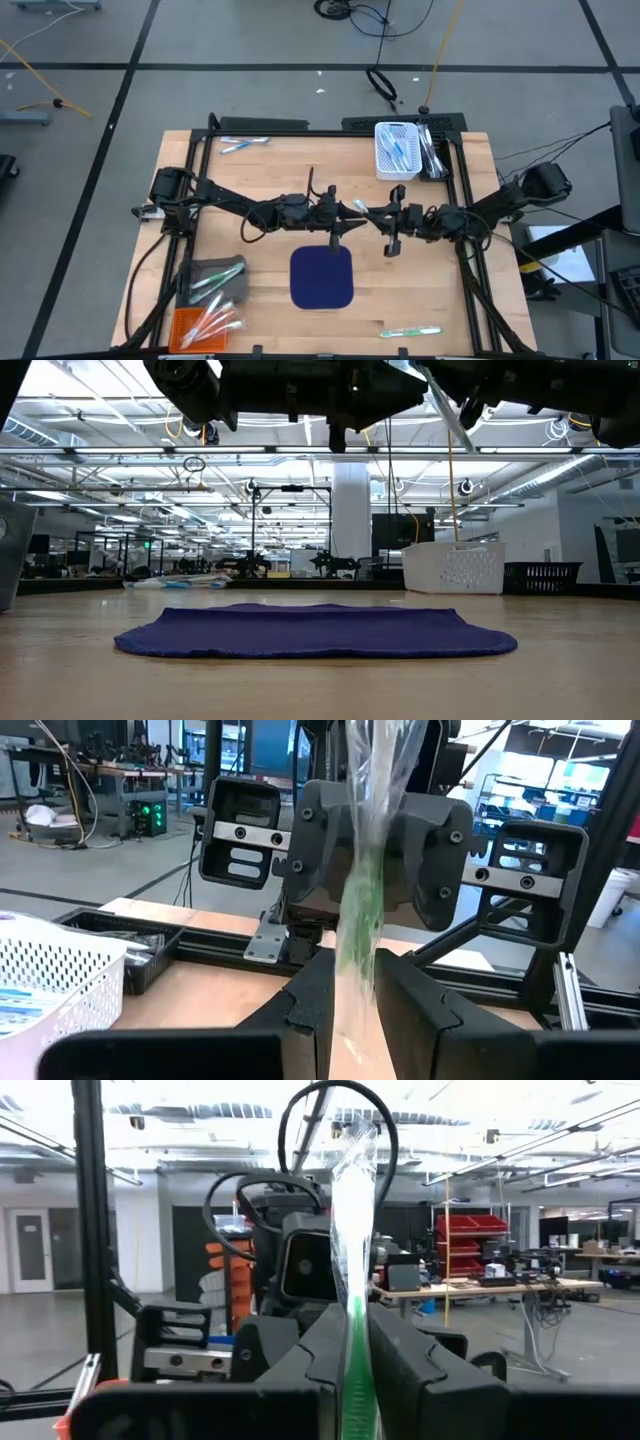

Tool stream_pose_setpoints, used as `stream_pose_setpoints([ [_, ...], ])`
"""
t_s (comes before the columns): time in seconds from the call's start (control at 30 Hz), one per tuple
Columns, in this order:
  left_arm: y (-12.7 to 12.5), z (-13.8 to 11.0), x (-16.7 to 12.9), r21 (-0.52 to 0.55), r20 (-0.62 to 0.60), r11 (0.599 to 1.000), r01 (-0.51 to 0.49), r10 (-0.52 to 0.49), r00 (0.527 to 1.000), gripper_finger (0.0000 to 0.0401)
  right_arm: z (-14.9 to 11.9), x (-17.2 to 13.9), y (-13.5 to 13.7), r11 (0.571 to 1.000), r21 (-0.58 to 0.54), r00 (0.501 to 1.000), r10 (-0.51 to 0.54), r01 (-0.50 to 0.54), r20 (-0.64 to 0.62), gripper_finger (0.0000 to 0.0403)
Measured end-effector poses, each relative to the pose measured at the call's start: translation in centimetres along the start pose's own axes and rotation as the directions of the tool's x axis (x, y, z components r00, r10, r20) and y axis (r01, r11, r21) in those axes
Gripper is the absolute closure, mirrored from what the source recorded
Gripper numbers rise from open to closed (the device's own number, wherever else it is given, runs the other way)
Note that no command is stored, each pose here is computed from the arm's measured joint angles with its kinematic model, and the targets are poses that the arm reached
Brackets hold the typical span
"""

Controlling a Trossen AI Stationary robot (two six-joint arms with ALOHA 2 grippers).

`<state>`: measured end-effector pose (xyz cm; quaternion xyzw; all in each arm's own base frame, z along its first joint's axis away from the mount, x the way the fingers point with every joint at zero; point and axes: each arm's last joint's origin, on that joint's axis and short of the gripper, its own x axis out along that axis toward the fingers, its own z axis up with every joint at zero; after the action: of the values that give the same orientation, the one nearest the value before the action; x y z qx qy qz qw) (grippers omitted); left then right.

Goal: Pick & Place Toothbrushes
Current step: Put the green toothbrush into the black bin

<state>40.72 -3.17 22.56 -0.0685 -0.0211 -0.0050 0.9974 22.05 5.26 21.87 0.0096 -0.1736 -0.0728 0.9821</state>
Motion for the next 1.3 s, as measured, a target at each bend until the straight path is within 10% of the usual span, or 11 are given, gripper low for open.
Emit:
stream_pose_setpoints([
  [1.1,-0.1,-1.8,1.9,-0.040,0.088,0.999,0.007,-0.003,0.996,0.0327,-0.1,0.1,-0.1,1.000,0.017,1.000,0.014,-0.014,0.003,0.0381],
  [1.3,-0.2,-1.7,2.1,-0.032,0.090,0.999,0.014,-0.011,0.996,0.0378,-0.2,0.1,-0.1,1.000,0.016,1.000,0.013,-0.013,-0.002,0.0381],
])
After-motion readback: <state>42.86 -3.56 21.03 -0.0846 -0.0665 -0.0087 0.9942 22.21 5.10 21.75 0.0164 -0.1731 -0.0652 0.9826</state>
